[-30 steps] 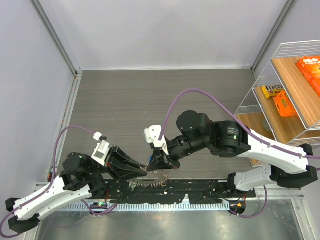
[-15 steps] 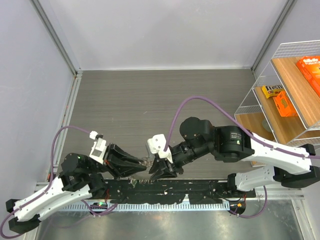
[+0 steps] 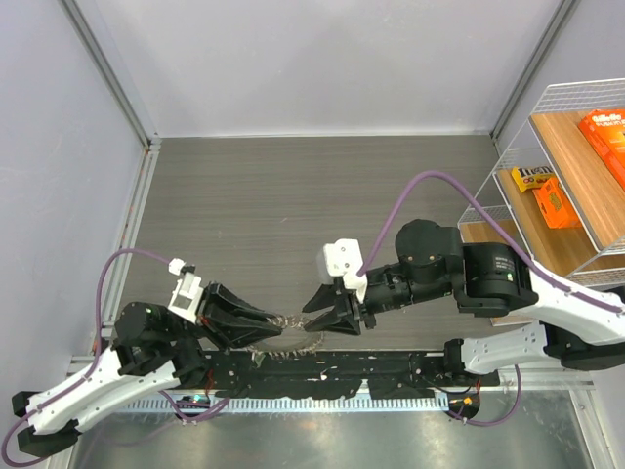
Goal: Put the keys on the keyring
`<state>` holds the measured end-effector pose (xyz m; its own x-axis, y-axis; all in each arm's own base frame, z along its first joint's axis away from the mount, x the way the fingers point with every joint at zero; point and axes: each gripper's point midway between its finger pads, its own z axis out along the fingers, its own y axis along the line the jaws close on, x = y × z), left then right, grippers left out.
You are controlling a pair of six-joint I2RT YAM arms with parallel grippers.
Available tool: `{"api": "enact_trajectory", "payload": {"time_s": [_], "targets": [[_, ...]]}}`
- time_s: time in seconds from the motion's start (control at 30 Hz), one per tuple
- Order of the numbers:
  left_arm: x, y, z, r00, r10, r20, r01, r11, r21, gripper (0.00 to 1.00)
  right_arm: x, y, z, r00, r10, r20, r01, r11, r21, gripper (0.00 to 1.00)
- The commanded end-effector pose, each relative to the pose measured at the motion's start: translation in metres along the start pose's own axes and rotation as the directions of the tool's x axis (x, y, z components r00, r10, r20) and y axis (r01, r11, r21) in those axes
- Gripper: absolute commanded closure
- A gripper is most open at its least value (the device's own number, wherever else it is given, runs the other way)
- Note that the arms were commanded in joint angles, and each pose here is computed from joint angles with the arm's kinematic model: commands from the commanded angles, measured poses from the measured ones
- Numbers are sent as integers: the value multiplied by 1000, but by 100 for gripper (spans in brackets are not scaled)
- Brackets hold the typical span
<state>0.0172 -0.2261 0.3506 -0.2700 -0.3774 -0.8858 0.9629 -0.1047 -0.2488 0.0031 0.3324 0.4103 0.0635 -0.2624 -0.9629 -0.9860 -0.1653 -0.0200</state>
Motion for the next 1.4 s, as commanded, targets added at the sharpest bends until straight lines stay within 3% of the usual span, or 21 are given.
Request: {"api": "enact_trajectory", "payload": {"time_s": [0.0,0.23,0.33,0.47,0.57,0.6,0.73,0.9,1.17,1.37], "targets": [[-15,-13,-1,998,39,44,-42,998,50,100,-28,-15,-10,995,30,93,-40,993,108,60],[-17,-19,-8,999,39,36,-41,998,53,100,22,-67,-4,985,168,43,-171,898,405,53],[-17,-22,-13,999,41,30,-43,998,51,100,51,-94,-17,962,254,97,-264,784,562,52],[-16,-24,-18,999,48,25,-49,998,46,100,103,-118,-34,901,384,200,-414,628,659,52],[-13,-27,-21,999,44,10,-44,997,59,100,164,-129,-22,832,506,228,-519,566,641,52],[-12,-28,-22,999,44,8,-44,997,62,100,177,-125,-8,813,539,220,-550,590,591,52],[-11,-30,-27,999,42,8,-43,997,56,100,213,-123,34,731,653,199,-647,570,506,48],[-15,-31,-36,999,45,23,-45,999,26,100,245,-135,82,642,747,173,-709,494,503,44],[-22,-25,-54,998,42,53,-38,997,-70,100,245,-146,156,625,769,130,-726,513,459,37],[-30,-26,-62,995,47,87,-38,994,-104,100,258,-154,194,589,794,153,-748,464,473,36]]}}
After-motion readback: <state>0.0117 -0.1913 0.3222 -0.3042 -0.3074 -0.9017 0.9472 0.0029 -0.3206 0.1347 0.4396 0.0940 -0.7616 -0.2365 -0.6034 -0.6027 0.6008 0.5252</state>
